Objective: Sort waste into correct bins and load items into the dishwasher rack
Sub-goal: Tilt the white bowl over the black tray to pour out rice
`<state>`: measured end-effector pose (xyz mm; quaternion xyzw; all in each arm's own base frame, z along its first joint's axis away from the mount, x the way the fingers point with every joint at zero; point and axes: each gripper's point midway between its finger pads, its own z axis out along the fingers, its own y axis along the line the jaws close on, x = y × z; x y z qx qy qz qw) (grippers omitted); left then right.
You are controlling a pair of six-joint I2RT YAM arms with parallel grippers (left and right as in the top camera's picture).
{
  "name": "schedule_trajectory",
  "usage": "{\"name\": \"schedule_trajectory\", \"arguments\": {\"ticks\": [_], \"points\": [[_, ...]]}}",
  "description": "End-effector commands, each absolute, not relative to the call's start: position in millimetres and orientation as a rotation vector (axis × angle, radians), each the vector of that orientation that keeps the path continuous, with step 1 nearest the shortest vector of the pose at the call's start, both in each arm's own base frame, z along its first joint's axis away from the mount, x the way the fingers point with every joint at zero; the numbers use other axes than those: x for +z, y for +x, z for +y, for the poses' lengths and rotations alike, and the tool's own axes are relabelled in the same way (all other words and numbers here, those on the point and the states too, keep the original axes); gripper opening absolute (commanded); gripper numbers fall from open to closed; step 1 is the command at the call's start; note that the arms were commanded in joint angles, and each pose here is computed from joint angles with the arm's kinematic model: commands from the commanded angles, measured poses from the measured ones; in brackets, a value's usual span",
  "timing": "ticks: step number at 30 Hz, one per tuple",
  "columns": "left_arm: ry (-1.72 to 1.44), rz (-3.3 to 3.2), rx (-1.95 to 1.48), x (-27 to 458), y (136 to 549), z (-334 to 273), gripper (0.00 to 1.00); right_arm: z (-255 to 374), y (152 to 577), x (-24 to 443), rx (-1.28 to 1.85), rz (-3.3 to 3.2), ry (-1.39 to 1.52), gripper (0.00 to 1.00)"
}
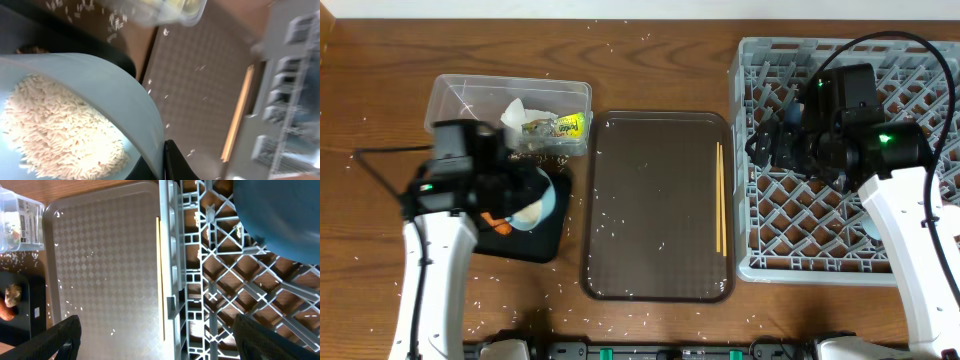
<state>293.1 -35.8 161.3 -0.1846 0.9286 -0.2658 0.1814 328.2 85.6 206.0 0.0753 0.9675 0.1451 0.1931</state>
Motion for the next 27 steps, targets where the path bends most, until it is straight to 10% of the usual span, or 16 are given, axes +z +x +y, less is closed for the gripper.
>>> {"name": "schedule_trajectory", "arguments": {"ticks": [1, 27], "points": [[-0.434, 2.525, -1.028, 176, 293, -47, 0.06, 86, 329, 204, 0.401, 2.72, 0.219, 0.9], [-0.453, 1.828, -1.557, 170, 262, 7, 0.06, 86, 328, 204, 0.399, 2.725, 0.221, 0.9]]}}
